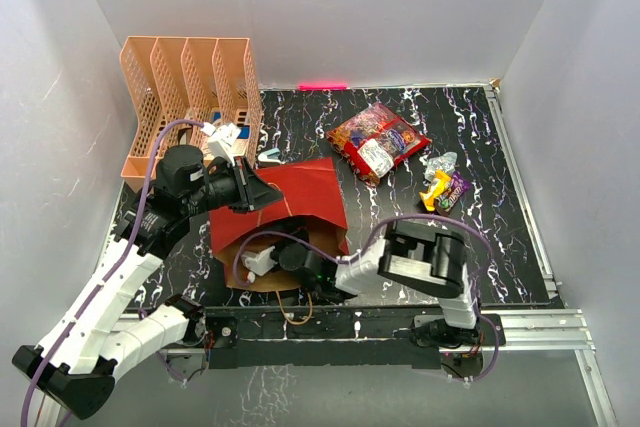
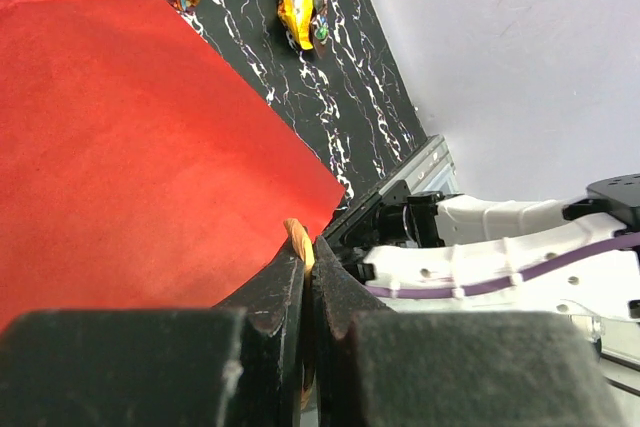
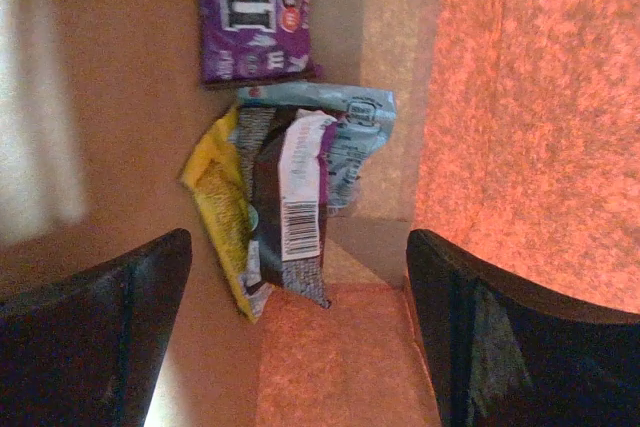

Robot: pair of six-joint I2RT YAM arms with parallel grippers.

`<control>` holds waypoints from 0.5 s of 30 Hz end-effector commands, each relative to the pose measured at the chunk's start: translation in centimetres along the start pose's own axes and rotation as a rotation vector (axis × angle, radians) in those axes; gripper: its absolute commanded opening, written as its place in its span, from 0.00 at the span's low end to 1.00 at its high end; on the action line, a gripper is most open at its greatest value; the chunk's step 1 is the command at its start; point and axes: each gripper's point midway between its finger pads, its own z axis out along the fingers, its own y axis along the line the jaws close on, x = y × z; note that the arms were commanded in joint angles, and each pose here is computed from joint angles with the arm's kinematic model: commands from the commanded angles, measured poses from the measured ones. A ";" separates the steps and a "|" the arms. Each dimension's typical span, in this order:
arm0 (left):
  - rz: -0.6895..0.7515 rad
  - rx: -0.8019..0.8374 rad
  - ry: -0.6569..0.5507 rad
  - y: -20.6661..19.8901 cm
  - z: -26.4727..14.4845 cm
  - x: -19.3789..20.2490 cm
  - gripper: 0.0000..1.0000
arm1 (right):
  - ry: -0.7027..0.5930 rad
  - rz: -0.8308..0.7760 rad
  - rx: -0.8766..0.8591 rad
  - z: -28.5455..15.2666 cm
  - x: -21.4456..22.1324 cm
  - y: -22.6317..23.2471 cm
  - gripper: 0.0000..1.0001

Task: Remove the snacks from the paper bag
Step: Take out the snack from the paper bag.

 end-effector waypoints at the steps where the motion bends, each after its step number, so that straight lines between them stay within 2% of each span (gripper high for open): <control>1: 0.022 0.039 -0.036 -1.8 -1.1 -1.1 0.00 | 0.104 0.171 0.258 1.8 1.3 -6.4 0.87; 8: 0.022 0.043 -0.038 -1.9 -1.3 -1.1 0.00 | 0.134 0.291 0.176 4.6 2.7 -4.6 0.76; 15: 0.023 0.050 -0.042 -2.2 -1.4 -1.2 0.00 | 0.141 0.462 0.092 6.4 4.2 -2.6 0.77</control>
